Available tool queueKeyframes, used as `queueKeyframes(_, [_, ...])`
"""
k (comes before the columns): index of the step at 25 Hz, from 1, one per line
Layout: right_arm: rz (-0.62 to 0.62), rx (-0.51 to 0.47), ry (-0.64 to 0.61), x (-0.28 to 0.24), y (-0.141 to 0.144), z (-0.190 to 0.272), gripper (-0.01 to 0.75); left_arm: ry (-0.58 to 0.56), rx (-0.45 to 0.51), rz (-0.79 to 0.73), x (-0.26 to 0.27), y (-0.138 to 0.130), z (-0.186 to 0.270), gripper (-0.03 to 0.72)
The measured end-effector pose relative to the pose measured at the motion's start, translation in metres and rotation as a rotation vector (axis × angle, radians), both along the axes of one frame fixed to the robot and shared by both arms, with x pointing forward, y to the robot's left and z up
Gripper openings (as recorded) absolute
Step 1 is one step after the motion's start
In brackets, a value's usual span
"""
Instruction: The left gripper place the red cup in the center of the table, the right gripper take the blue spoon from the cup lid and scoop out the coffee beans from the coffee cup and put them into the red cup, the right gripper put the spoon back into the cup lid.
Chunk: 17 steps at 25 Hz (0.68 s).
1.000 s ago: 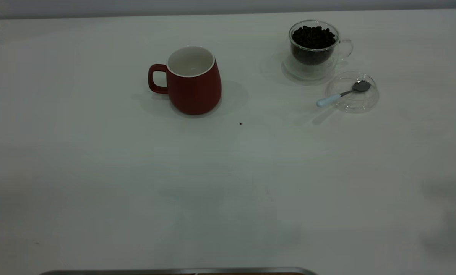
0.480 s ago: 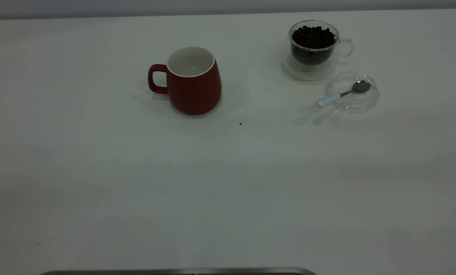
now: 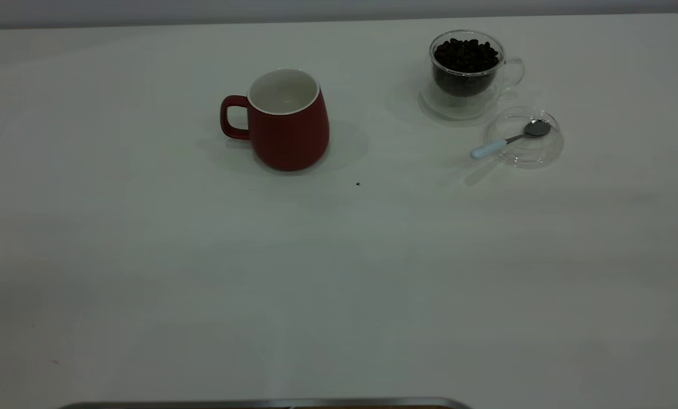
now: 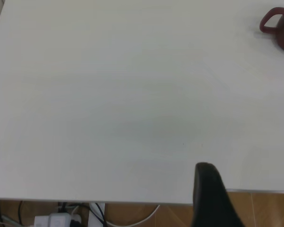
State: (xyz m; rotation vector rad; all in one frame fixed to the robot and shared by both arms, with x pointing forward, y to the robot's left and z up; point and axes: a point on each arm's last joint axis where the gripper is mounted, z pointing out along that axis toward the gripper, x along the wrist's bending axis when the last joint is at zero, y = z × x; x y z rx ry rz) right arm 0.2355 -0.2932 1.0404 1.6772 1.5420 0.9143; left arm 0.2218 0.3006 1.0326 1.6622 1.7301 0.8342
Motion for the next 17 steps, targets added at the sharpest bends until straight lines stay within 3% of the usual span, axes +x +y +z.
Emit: queueKeyframes(17, [0.088,-0.001,-0.016,-0.0033,-0.0003,-0.0003,0.263,0.000,-0.002,0.001,0.0000,0.0000,0.0000,0.467])
